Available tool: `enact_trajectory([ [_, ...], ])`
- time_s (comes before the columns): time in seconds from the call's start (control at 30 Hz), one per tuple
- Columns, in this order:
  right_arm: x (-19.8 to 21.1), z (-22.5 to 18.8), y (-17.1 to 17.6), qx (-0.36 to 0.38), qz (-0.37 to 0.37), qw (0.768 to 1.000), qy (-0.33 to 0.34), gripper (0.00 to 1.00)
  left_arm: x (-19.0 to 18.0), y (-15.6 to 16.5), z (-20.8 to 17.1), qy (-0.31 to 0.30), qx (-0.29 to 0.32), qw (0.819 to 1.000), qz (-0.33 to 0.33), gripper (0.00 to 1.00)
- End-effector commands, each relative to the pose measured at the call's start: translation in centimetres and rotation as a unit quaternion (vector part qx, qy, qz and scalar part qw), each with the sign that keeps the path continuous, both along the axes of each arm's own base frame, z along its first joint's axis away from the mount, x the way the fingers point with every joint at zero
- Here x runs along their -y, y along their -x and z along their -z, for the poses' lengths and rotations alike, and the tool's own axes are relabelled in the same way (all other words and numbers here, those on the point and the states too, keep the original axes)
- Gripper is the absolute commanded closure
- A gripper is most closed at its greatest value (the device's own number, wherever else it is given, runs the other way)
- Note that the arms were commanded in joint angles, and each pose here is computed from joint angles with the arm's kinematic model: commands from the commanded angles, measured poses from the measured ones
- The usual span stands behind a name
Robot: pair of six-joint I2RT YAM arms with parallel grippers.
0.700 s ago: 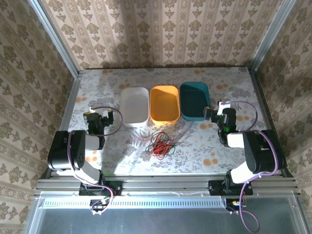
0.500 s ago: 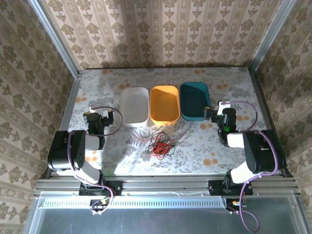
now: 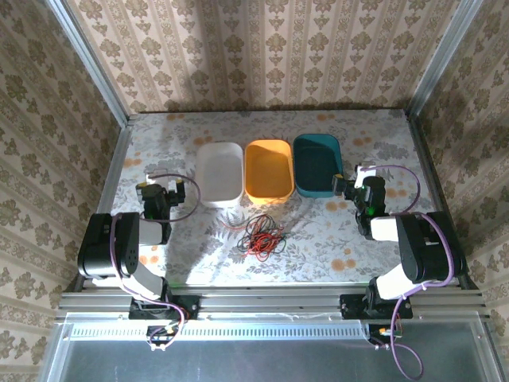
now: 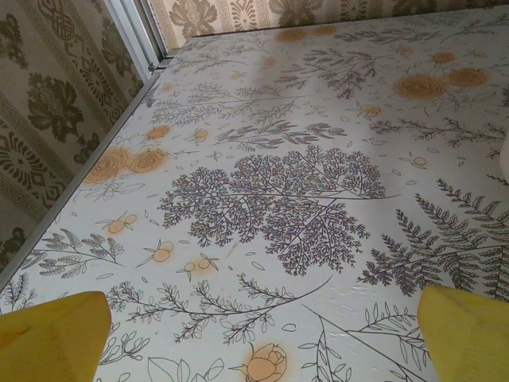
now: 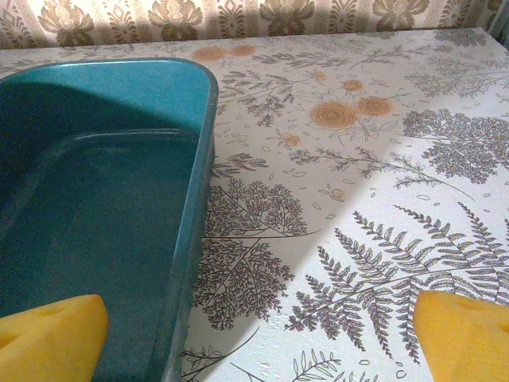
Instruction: Untangle the cables
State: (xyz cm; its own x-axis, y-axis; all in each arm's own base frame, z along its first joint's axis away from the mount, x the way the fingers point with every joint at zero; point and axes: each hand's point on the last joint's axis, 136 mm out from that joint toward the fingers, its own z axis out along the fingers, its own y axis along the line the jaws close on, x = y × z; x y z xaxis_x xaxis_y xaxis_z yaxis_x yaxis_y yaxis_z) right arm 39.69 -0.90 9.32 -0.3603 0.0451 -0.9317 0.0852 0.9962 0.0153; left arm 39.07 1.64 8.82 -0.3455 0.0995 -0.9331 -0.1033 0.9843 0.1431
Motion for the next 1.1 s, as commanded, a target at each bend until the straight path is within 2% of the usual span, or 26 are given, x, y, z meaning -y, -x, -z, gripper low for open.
enact_trajectory([
  [0.0, -0.3, -0.3, -0.3, 0.006, -0.009, 1.0, 0.004, 0.0, 0.0, -0.6, -1.2, 0.006, 0.022, 1.0, -0.001, 0.0],
  [0.23, -0.3, -0.5, -0.3, 0.008, -0.009, 1.0, 0.004, 0.0, 0.0, -0.6, -1.1, 0.006, 0.02, 1.0, 0.0, 0.0],
  [0.3, -0.3, -0.3, -0.3, 0.006, -0.009, 1.0, 0.004, 0.0, 0.9, -0.9, -1.4, 0.006, 0.017, 0.999, 0.028, 0.0],
  [0.37, -0.3, -0.4, -0.4, 0.007, -0.01, 1.0, 0.004, 0.0, 2.8, -1.4, -2.5, -0.006, -0.003, 0.997, 0.076, 0.0],
  [0.47, -0.3, -0.4, -0.3, 0.007, -0.01, 1.0, 0.004, 0.0, 3.6, -1.6, -4.5, -0.033, -0.046, 0.997, 0.061, 0.0],
  [0.5, -0.3, -0.7, -0.4, 0.01, -0.011, 1.0, 0.004, 0.0, 4.1, -1.6, -5.3, -0.037, -0.049, 0.996, 0.069, 0.0],
  [0.6, 0.4, -2.5, -0.1, -0.02, 0.016, 1.0, 0.006, 0.0, 4.9, -1.3, -8.4, -0.03, -0.012, 0.999, 0.041, 0.0],
  [0.67, 1.4, -4.8, 0.5, -0.055, 0.059, 0.997, 0.001, 0.11, 7.1, -0.9, -9.3, -0.015, -0.023, 0.998, 0.059, 0.0],
  [0.73, 1.2, -7.2, 1.3, -0.059, 0.088, 0.994, 0.004, 0.13, 11.1, 0.1, -9.2, -0.01, -0.045, 0.992, 0.116, 0.0],
  [0.8, -2.9, -9.1, 1.8, -0.056, 0.02, 0.998, 0.008, 0.14, 16.9, 2.0, -8.5, 0.008, -0.062, 0.974, 0.22, 0.0],
  [0.87, -8.5, -9.8, 2.7, -0.07, -0.073, 0.995, 0.019, 0.13, 22.8, 4.9, -7.6, 0.036, -0.089, 0.94, 0.326, 0.0],
  [0.93, -14.6, -9.4, 4.5, -0.099, -0.186, 0.977, 0.025, 0.13, 26.5, 7.7, -6.3, 0.057, -0.13, 0.905, 0.402, 0.0],
  [1.0, -20.0, -8.5, 7.3, -0.137, -0.292, 0.946, 0.03, 0.14, 28.7, 10.4, -5.4, 0.065, -0.167, 0.871, 0.457, 0.0],
  [1.07, -23.2, -7.3, 9.6, -0.172, -0.358, 0.917, 0.043, 0.15, 29.0, 11.9, -4.7, 0.061, -0.191, 0.856, 0.477, 0.0],
])
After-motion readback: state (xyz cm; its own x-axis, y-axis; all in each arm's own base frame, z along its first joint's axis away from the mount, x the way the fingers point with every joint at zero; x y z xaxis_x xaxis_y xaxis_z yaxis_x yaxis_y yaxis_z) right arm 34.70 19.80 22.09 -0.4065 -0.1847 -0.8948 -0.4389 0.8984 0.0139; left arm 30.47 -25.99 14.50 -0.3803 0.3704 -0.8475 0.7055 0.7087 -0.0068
